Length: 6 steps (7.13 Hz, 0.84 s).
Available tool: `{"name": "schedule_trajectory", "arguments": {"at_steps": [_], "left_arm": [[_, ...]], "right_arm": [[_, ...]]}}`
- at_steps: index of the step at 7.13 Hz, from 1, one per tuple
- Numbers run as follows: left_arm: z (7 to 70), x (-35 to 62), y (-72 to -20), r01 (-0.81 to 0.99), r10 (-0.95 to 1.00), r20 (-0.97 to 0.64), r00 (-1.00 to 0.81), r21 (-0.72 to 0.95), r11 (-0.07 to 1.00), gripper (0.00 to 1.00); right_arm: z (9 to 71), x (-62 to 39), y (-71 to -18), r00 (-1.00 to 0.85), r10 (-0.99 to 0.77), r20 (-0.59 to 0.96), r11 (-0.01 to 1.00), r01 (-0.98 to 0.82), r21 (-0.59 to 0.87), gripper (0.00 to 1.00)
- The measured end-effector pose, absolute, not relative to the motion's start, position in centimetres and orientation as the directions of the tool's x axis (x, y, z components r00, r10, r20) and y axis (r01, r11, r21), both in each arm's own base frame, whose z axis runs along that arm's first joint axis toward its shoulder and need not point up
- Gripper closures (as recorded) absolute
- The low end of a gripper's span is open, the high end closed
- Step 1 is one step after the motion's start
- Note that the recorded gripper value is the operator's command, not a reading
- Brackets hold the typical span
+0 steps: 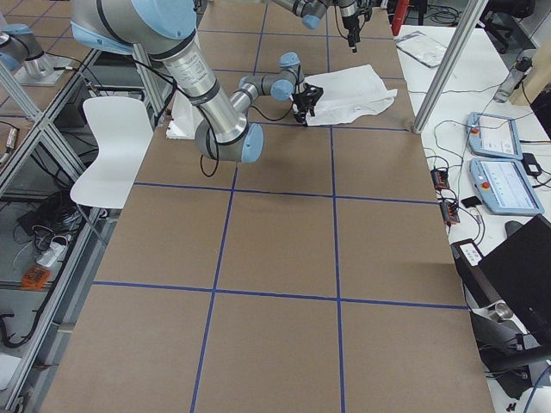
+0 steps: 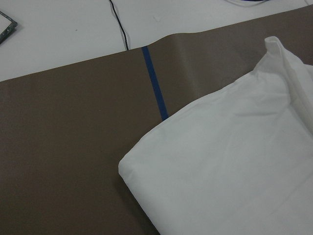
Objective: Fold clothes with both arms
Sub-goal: 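Reach the right gripper to the shirt corner beside the collar and grasp, then drag the held shirt corner with the right gripper to straighten the shirt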
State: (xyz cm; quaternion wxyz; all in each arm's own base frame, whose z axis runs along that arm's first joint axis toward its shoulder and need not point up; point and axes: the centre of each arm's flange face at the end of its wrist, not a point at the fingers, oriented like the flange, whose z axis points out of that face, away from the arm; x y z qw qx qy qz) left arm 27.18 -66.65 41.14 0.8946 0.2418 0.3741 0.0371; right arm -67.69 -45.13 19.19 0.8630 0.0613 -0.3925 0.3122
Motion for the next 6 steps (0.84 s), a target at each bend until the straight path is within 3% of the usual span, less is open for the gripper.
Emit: {"name": "schedule_trajectory", "arguments": {"at_steps": [6], "left_arm": [[41.8,27.4,-66.3,0.124,0.228,-0.661,0.714,0.441,0.889,0.0]], "right_arm": [[18.6,-62.9,-44.4,0.524,0.488,0.699,0.814,-0.562,-0.147,1.0]]}}
